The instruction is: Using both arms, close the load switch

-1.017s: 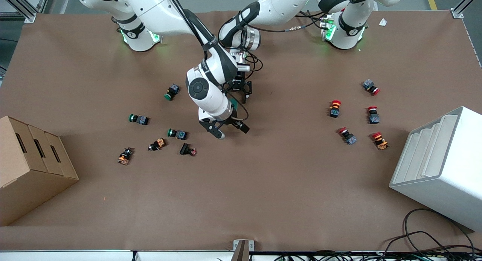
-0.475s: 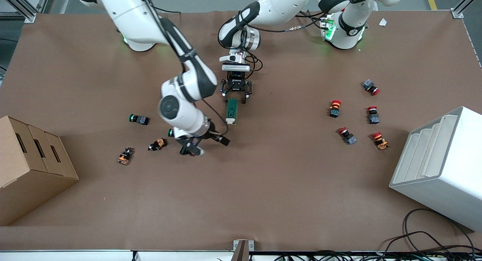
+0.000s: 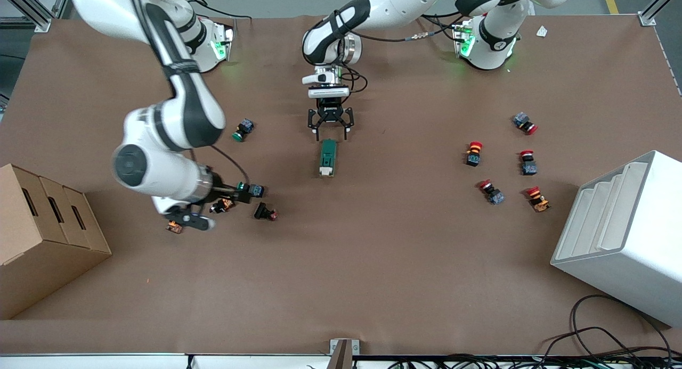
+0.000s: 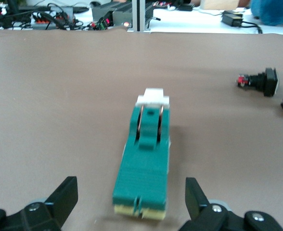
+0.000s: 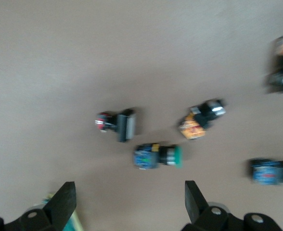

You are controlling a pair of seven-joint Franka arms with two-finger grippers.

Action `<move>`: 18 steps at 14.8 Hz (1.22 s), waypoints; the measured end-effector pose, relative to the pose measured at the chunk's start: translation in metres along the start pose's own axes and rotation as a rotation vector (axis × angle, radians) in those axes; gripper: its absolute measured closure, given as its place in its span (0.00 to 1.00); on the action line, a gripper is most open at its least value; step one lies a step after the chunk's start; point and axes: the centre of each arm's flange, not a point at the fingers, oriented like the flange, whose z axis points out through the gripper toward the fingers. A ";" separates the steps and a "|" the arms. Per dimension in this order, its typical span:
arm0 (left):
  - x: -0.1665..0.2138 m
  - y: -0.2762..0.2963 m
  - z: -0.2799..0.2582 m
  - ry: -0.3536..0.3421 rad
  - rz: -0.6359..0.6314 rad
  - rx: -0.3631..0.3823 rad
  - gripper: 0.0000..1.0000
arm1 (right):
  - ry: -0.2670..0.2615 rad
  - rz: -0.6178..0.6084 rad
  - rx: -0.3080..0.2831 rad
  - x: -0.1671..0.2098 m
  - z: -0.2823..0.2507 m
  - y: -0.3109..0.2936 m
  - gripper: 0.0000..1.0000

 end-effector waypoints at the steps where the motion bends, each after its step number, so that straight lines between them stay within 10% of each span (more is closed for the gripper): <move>1: 0.022 0.007 0.002 -0.029 -0.012 0.023 0.01 | -0.003 -0.037 -0.027 0.002 -0.014 0.018 0.00; 11: 0.268 0.004 0.090 -0.371 -0.027 0.256 0.00 | -0.023 -0.114 -0.136 -0.025 -0.167 0.126 0.00; 18: 0.493 -0.136 0.115 -0.665 -0.024 0.199 0.00 | 0.028 -0.136 -0.122 -0.059 -0.229 0.159 0.00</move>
